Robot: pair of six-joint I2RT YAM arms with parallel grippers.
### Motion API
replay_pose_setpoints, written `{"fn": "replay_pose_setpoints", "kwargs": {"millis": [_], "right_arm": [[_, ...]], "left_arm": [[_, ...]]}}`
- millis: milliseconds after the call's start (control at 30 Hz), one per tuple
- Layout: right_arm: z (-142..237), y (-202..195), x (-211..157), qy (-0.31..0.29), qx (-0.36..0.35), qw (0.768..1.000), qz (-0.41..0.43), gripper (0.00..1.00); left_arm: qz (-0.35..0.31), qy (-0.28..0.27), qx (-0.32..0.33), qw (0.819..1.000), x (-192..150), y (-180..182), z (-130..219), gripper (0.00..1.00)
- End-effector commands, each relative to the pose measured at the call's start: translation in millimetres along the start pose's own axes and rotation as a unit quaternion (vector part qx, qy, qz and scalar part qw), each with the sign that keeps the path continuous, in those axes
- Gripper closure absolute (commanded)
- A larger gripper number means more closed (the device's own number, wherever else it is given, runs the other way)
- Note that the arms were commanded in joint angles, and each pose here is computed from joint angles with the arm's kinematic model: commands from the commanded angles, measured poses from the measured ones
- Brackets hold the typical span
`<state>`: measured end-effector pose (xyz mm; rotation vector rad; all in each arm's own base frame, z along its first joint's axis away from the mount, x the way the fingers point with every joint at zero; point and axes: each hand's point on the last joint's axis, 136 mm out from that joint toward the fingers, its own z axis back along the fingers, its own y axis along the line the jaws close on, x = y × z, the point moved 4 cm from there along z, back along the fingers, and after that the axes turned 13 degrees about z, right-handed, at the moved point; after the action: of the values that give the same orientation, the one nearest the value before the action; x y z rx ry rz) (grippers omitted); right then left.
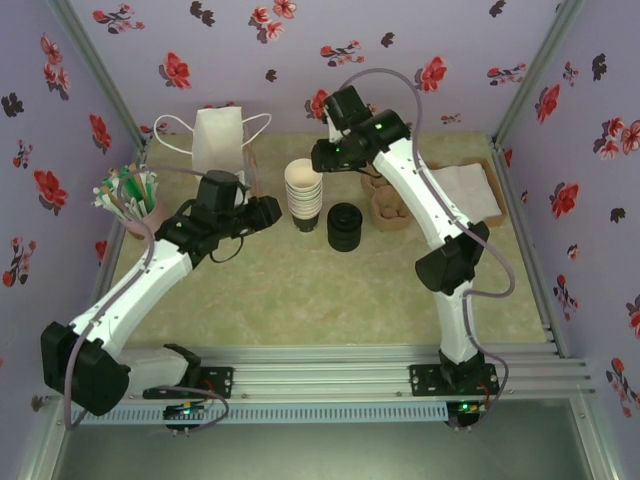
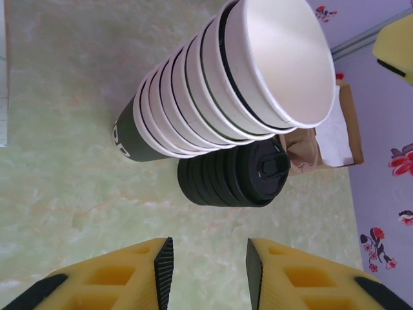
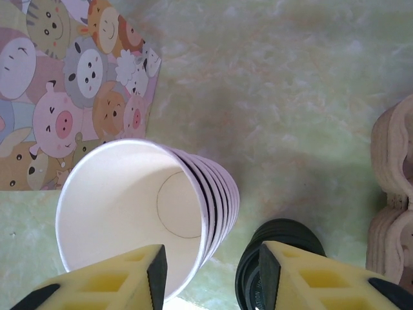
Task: Pack the takeout coffee
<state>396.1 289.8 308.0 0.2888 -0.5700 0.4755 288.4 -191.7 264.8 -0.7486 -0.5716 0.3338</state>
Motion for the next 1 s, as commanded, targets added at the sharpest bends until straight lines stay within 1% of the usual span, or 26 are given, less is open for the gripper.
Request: {"fn": "replay_pose_setpoints", "kwargs": {"millis": [0,167,233,467,700,967], "right_arm": [[-2.9,4.2,-3.7,0.014,-0.006,1.000,0.014,0.58],[-10.7,5.3,-6.8,0.025,-0.012,0.999,0.021,0.61],[-13.0,5.2,-7.1,0.028,-0.015,0.999,0.022,0.63],[-18.9,5.4,-7.8,0.034,-0.021,0.999,0.024,0.70],[-23.5,4.8,-5.6,0.033,-0.023,0.999,0.025,0.72],[-27.0,5.2,-6.1,0.036,-0.022,0.999,0.025,0.74]], "left_arm": [[-0.020,0.005,0.008,1.000,1.4,-4.7,-1.3,0.63],[-0.017,0.007,0.002,1.000,3.4,-7.7,-7.0,0.55],[-0.015,0.011,-0.001,1.000,3.8,-9.6,-9.9,0.54],[-0.007,0.015,-0.011,1.000,7.6,-15.0,-17.2,0.55],[0.011,0.018,-0.024,0.999,13.0,-14.6,-20.2,0.55],[0.050,0.024,-0.062,0.997,21.0,-17.4,-17.0,0.55]]}}
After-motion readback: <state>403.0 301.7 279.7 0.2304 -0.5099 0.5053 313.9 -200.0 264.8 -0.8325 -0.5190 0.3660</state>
